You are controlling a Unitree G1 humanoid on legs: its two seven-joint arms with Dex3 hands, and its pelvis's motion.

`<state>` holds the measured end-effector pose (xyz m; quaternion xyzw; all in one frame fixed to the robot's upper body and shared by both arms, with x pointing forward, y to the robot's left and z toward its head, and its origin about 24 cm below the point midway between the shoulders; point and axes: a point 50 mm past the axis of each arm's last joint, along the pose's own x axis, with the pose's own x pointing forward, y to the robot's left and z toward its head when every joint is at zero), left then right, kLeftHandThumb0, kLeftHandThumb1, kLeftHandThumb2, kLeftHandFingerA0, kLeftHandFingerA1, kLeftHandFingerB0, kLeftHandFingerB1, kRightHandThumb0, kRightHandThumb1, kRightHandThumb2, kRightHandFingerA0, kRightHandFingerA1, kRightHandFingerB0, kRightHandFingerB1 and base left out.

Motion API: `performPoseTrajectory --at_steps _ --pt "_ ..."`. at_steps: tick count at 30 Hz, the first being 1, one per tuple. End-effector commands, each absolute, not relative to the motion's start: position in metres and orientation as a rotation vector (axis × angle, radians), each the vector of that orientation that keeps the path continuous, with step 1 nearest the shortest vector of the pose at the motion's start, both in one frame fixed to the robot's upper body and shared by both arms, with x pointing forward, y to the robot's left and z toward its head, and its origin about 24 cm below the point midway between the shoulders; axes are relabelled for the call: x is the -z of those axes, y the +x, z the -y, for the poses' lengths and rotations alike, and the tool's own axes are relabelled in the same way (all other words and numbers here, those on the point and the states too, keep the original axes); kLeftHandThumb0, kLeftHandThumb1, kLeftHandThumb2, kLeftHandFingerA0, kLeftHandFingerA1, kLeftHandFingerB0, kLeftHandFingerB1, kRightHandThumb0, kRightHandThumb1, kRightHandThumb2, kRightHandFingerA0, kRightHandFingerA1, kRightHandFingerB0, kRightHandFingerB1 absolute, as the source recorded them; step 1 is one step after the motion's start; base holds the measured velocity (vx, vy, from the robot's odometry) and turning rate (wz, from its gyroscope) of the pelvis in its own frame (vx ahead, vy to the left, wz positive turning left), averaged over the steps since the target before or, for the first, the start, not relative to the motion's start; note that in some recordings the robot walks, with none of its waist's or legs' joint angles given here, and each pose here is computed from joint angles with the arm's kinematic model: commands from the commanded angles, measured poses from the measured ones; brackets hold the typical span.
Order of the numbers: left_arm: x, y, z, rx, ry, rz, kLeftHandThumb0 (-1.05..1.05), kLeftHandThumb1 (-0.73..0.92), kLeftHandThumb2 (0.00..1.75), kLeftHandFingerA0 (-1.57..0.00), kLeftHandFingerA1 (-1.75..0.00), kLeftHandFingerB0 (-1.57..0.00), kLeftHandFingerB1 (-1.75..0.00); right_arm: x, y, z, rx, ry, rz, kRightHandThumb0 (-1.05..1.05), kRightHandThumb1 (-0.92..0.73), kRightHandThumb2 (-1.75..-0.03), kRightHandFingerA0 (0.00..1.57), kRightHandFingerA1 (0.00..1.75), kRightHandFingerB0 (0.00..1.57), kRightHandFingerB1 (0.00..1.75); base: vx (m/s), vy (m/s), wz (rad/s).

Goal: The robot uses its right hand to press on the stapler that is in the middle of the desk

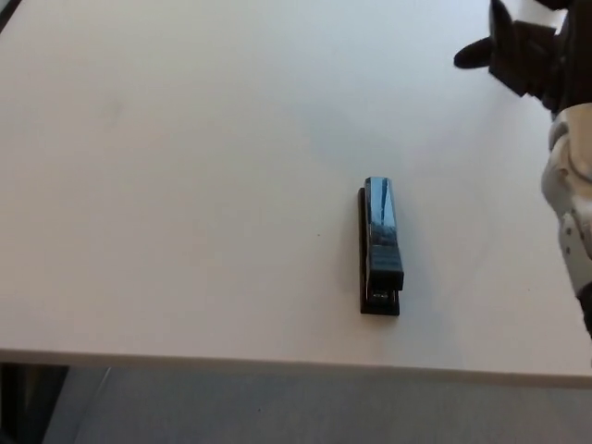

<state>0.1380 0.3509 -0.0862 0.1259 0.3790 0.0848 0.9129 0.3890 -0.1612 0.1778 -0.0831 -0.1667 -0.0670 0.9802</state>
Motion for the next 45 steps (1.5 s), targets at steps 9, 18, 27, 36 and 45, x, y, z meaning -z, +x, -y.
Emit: performPoseTrajectory --at_steps 9,18,27,36,45 --pt "0.086 0.135 -0.353 -0.17 0.272 -0.79 -0.76 0.8 1.1 0.0 -0.36 -0.15 -0.31 -0.109 0.387 0.123 0.094 -0.178 0.141 -0.13 -0.82 -0.64 0.94 1.12 0.74 1.03 0.0 0.0 0.0" --pt "0.085 0.139 -0.352 -0.158 0.286 -0.778 -0.8 0.81 1.09 -0.01 -0.38 -0.14 -0.31 -0.085 0.376 0.087 0.011 -0.19 0.109 -0.18 -0.82 -0.63 1.05 0.85 0.79 0.87 0.0 0.0 0.0" --pt "0.084 0.143 -0.351 -0.153 0.29 -0.767 -0.8 0.8 1.09 -0.02 -0.39 -0.15 -0.32 -0.069 0.366 0.067 -0.03 -0.133 0.052 -0.12 -0.77 -0.72 1.23 0.7 0.74 1.11 0.0 0.0 0.0" --pt "0.082 0.146 -0.351 -0.151 0.285 -0.756 -0.81 0.8 1.09 0.0 -0.38 -0.15 -0.32 -0.036 0.358 0.081 0.011 -0.115 -0.1 -0.07 -0.77 -0.74 1.2 0.68 0.74 1.09 0.0 0.0 0.0" --pt "0.086 0.143 -0.347 -0.145 0.273 -0.765 -0.81 0.81 1.1 0.0 -0.36 -0.14 -0.3 -0.004 0.344 0.098 0.036 -0.11 -0.235 -0.13 -0.83 -0.65 1.24 0.59 0.72 0.99 0.0 0.0 0.0"
